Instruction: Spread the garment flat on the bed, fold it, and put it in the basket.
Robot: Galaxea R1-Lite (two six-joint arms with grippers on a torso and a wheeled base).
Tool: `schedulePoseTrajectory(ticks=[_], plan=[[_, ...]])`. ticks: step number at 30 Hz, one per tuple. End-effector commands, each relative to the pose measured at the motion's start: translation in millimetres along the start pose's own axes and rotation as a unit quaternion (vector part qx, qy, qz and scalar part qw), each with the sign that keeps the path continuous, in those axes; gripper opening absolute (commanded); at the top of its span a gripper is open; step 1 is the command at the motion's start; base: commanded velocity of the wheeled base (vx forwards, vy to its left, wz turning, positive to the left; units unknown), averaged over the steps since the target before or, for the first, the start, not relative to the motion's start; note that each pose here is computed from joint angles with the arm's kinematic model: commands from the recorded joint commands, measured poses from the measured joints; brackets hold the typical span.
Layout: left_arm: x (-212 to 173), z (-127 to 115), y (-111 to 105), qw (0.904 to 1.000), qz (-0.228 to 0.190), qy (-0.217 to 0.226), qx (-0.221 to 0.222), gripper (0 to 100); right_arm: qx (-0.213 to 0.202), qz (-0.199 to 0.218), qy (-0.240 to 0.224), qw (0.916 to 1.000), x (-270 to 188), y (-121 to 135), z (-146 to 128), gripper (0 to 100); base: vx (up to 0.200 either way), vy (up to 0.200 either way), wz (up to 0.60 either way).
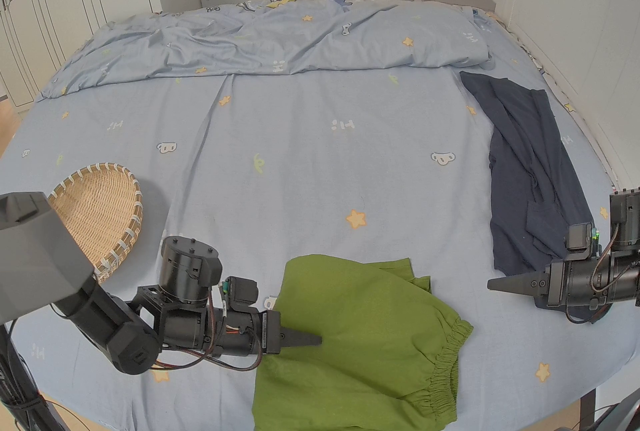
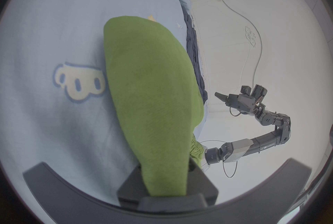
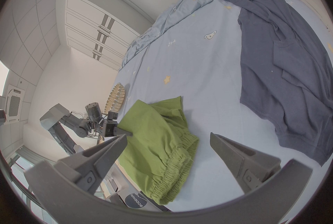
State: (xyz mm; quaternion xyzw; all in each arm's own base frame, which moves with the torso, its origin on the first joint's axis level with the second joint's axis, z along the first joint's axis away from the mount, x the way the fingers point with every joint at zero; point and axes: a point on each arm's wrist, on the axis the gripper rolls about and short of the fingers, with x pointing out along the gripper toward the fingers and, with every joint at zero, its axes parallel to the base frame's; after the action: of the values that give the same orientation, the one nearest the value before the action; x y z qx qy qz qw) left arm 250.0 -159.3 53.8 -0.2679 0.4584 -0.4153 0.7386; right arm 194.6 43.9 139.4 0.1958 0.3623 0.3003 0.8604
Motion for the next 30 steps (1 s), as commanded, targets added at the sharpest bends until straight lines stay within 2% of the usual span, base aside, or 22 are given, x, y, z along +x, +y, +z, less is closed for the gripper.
schedulePoseTrajectory(ticks=[1, 8, 11, 18, 24, 30], plan=[[-40, 20, -24, 0.9985, -0.007, -0.051, 0.016, 0, 0.006, -0.003, 0.003, 1.0, 2, -4, 1, 100, 0.0, 0.0, 0.0], [-80, 35, -41, 0.9994, -0.007, -0.028, 0.018, 0, 0.005, -0.001, 0.006, 1.0, 2, -4, -1, 100, 0.0, 0.0, 0.0], [-86, 39, -40, 0.9997, 0.002, -0.015, 0.021, 0, 0.005, -0.001, 0.008, 1.0, 3, -4, -2, 100, 0.0, 0.0, 0.0], [-98, 50, -36, 0.9994, 0.015, -0.026, 0.017, 0, 0.005, -0.002, 0.007, 1.0, 2, -4, -1, 100, 0.0, 0.0, 0.0], [-102, 52, -36, 0.9993, 0.019, -0.029, 0.013, 0, 0.005, -0.001, 0.008, 1.0, 3, -4, -1, 100, 0.0, 0.2, 0.0], [-105, 48, -45, 0.9994, 0.015, -0.024, 0.021, 0, 0.004, -0.001, 0.007, 1.0, 2, -3, -1, 100, 0.0, 0.2, 0.0]])
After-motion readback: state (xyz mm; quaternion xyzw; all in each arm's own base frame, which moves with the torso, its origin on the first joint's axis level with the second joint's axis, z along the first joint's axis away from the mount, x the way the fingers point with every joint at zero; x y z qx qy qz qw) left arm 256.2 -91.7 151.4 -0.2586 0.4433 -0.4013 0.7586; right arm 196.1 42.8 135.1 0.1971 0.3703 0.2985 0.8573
